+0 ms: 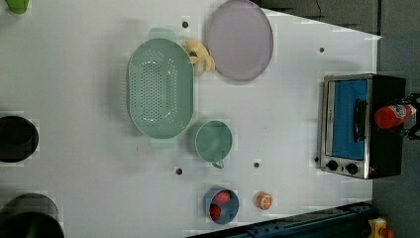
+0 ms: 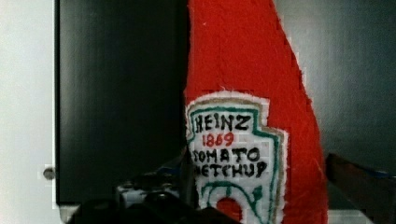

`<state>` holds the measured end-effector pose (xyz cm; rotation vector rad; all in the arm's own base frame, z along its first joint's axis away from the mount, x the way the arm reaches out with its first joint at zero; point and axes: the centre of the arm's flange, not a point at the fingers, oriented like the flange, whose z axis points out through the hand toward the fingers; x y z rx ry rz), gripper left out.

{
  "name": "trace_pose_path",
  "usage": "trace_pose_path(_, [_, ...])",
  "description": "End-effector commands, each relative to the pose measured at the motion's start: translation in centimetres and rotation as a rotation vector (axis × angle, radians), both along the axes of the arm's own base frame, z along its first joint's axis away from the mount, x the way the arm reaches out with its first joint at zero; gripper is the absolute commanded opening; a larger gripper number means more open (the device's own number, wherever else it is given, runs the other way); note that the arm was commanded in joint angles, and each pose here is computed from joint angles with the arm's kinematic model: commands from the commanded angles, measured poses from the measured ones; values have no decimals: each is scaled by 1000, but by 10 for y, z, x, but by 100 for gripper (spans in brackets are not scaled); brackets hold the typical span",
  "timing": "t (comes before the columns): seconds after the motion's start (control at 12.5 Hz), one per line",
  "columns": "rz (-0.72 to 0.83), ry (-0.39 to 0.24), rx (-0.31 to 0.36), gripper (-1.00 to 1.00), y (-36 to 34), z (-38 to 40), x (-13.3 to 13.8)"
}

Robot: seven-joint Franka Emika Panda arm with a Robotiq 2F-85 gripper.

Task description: Pick Ketchup from oven and place it on table.

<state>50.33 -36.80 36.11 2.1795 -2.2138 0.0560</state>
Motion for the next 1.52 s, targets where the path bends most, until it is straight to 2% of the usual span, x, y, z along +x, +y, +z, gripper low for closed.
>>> trace_pose_path(0.08, [-51, -32, 14, 91, -4, 5, 1])
trace_pose_path(0.24, [-52, -36, 9, 43, -4, 3, 0])
trace_pose_path(0.32, [-51, -41, 7, 27, -4, 5, 1])
trace_pose_path(0.56, [-52, -53, -2, 26, -7, 13, 3])
trace_pose_path(0.8, [-12, -114, -46, 26, -4, 68, 20])
trace_pose_path(0.96, [59, -89, -54, 26, 16, 117, 31])
trace_pose_path(1.28, [245, -82, -32, 26, 109, 214, 58])
trace_pose_path(1.52, [431, -56, 34, 27, 216, 241, 70])
